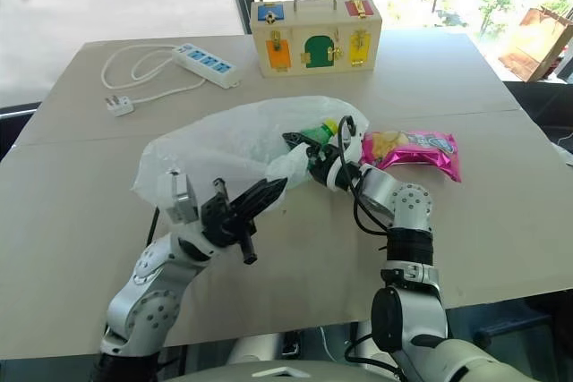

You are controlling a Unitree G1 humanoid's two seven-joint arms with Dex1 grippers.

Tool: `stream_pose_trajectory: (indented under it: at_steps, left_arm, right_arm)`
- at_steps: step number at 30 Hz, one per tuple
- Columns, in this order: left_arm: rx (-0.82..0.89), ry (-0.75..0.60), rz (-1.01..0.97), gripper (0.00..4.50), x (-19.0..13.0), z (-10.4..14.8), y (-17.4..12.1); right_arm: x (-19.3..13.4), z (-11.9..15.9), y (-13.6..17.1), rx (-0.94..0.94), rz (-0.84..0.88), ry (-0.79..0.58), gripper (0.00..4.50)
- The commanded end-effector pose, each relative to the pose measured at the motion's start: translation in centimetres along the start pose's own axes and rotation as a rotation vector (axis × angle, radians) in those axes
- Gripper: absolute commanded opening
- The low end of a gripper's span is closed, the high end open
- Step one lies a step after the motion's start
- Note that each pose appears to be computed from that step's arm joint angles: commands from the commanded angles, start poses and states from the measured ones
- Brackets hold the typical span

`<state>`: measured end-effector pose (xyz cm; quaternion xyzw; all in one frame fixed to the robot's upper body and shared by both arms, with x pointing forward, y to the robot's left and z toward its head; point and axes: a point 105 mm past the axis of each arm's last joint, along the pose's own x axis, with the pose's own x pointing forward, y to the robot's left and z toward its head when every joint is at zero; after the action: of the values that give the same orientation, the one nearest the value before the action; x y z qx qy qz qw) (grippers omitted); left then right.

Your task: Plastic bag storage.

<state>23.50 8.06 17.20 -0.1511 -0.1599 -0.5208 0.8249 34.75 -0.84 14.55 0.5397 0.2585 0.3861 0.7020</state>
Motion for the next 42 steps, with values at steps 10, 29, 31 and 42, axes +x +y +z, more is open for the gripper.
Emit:
stream_pose_trajectory:
  at_steps: [10, 29, 31, 42]
  left_arm:
    - [0.026, -0.164, 0.03, 0.0, 1.4, 2.3, 1.2]
    - [-0.031, 0.101, -0.242, 0.0, -0.4, -2.4, -2.6]
    - [-0.04, 0.128, -0.251, 0.0, -0.9, -2.9, -2.6]
    - [0.011, 0.05, -0.082, 0.0, -1.4, -2.1, 0.0]
  right_arm:
    - [-2.2, 3.5, 3.6, 0.145, 0.173, -0.215, 3.19]
    - [1.8, -1.6, 4.4, -0.18, 0.109, 0.131, 3.19]
    - [2.3, -2.1, 3.6, -0.243, 0.056, 0.146, 3.98]
    - [0.7, 0.4, 0.4, -0.403, -0.087, 0.075, 4.48]
